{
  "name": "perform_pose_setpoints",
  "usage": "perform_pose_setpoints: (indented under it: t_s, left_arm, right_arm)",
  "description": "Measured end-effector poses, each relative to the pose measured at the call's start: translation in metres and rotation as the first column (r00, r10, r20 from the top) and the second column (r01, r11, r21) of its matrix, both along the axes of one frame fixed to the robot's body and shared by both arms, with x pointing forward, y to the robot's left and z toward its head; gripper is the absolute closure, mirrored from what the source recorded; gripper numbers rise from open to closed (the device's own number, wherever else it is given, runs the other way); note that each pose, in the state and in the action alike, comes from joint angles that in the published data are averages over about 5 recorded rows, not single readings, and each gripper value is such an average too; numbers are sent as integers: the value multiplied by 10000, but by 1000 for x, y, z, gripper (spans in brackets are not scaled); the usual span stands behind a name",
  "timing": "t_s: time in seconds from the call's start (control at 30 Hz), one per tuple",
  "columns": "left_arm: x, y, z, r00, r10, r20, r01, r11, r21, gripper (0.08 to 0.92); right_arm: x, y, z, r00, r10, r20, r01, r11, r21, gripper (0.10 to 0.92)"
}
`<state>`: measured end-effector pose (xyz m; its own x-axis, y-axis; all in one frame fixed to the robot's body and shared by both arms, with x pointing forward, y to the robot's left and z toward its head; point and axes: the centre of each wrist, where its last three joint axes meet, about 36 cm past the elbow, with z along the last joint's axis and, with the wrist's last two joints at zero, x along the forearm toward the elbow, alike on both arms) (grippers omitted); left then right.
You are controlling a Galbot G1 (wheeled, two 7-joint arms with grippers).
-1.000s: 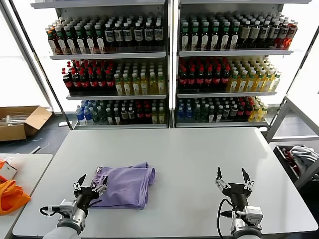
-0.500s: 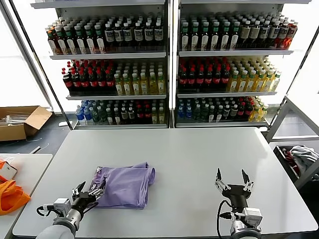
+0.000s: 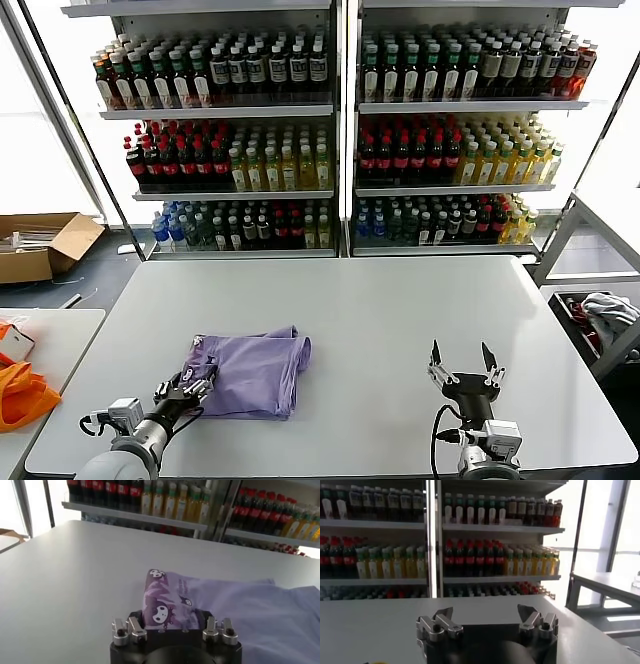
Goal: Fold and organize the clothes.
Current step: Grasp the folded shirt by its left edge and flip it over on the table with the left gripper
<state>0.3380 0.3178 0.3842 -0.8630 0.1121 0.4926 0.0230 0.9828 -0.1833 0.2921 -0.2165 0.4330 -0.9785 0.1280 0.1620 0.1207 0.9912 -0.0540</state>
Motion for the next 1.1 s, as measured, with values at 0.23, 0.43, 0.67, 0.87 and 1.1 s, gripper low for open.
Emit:
perform_pose_setpoints:
  t_s: [0.23,0.43,0.67,0.87,1.1]
  left_arm:
    - [0,-1,-1,10000,50,-46,-51,9999,-139,567]
    - [-1,1,-1,9997,241,69,-241,9997,-42,740]
    - [-2,14,12,9977,535,424,-557,9972,509,886]
    - [0,51,38,9886,1043,1084,-1182,9844,1306,886]
    - [-2,110,86,9663,1544,2061,-2078,9402,2700,886]
  right_arm:
    - [2,1,2,10000,12,81,-13,10000,29,200]
    - [2,0,1,10000,16,76,-16,10000,-4,200]
    - [7,-1,-1,10000,32,94,-32,10000,-39,200]
    - [12,1,-2,9999,131,103,-131,9999,16,200]
    - [17,3,-4,9998,180,131,-181,9998,86,200]
